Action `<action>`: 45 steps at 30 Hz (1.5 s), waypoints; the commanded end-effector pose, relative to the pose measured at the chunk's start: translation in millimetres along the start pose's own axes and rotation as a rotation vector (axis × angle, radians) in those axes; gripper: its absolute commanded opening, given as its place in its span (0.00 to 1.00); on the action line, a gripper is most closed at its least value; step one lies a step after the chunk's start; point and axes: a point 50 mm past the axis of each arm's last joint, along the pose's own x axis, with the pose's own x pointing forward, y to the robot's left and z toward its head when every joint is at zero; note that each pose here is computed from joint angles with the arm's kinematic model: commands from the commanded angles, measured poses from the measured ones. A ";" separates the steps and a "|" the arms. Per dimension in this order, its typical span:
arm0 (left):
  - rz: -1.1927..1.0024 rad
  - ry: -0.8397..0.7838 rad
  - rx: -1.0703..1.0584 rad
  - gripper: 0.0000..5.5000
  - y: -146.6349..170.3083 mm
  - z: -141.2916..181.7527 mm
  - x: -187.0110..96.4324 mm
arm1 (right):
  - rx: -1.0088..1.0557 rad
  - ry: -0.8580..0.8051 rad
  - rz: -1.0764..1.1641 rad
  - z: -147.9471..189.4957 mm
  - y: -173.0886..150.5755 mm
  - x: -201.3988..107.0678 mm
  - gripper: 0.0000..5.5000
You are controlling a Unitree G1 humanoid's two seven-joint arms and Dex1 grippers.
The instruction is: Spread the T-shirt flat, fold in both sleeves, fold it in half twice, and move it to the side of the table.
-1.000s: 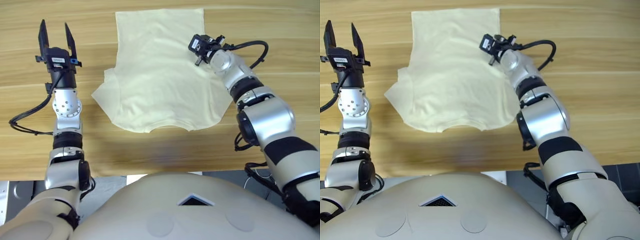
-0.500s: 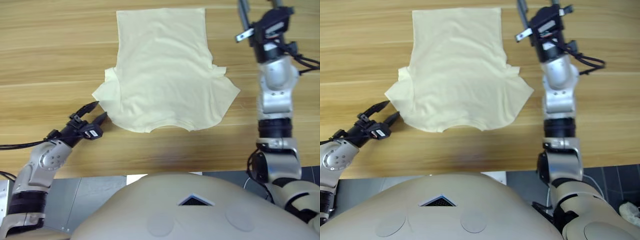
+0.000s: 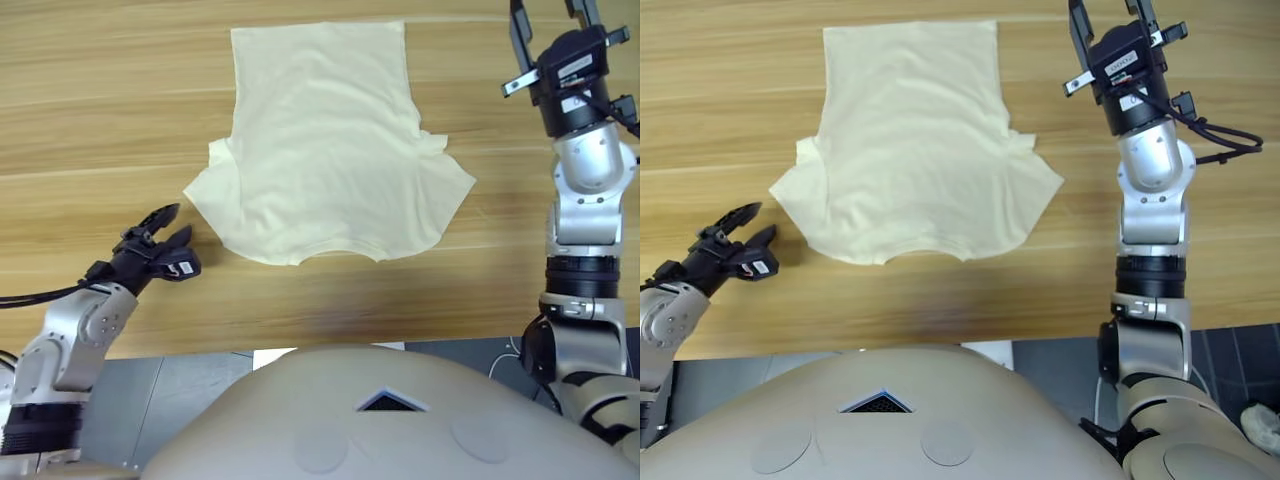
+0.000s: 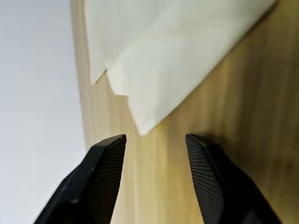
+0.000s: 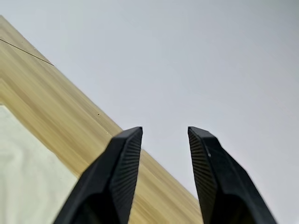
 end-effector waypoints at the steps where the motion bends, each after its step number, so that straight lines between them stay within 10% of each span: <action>1: -0.013 -0.014 0.029 0.43 2.8 -3.2 16.4 | -0.011 -0.003 0.006 1.1 0.0 -4.1 0.32; 24: -0.056 -0.089 0.151 0.43 1.7 -7.8 52.0 | 0.006 0.016 -0.001 -2.5 5.7 -10.4 0.32; 39: -0.031 -0.084 0.119 0.00 2.0 -8.3 55.8 | 0.023 0.044 0.020 -5.0 10.4 -13.7 0.32; 45: 0.043 -0.137 0.083 0.00 7.4 1.8 57.0 | 0.026 0.054 0.023 -6.2 10.9 -14.9 0.32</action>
